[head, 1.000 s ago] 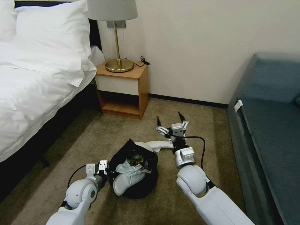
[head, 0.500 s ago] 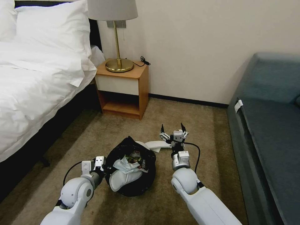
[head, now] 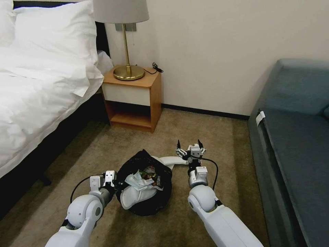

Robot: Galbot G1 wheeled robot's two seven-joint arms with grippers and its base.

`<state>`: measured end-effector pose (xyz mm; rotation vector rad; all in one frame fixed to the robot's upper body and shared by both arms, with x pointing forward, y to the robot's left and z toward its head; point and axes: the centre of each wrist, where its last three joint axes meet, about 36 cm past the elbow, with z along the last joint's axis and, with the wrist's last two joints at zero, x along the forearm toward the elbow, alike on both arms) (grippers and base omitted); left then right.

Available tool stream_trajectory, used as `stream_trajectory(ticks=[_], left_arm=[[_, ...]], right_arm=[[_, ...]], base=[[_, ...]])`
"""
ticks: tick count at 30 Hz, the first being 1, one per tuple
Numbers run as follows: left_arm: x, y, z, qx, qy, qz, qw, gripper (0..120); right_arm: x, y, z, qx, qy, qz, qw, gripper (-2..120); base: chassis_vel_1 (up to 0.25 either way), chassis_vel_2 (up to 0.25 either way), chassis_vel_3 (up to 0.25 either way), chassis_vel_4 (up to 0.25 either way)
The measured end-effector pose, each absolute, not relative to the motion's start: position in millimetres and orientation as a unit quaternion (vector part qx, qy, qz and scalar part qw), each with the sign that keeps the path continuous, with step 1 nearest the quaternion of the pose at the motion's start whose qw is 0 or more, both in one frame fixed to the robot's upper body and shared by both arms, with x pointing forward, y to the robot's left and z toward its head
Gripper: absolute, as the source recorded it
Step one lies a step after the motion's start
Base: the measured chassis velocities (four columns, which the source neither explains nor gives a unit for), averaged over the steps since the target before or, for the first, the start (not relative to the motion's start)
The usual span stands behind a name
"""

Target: Pick up the trash bin, then pick up the garbage on the floor and place it into the trash bin.

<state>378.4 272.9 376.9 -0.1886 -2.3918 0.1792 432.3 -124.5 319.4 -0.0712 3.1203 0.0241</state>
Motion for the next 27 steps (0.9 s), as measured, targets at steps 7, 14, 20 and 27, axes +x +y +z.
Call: stream_trajectory(ticks=[7,14,20,27], left_arm=[[381.3,274.2,380.8,-0.069,-0.926,0.066,0.364,0],[383.1,274.9,387.0,-0.067,-0.928,0.067,0.360,0],[381.5,279.9,397.3,-0.049,-0.934,0.068,0.346,0],[379.6,286.3,406.3,-0.037,-0.939,0.066,0.335,0]], right_arm=[[431.2,-125.1,316.6,-0.020,1.000,0.004,0.008,100],[431.4,-126.0,312.9,-0.014,1.000,-0.012,0.013,100],[432.2,-131.9,307.7,-0.007,1.000,-0.024,0.016,100],[430.5,-135.3,303.9,-0.006,0.999,-0.028,0.014,100]], base=[[-0.384,0.079,0.376,-0.091],[-0.390,0.194,0.379,-0.194],[-0.257,0.210,0.231,-0.193],[0.022,0.041,-0.026,-0.019]])
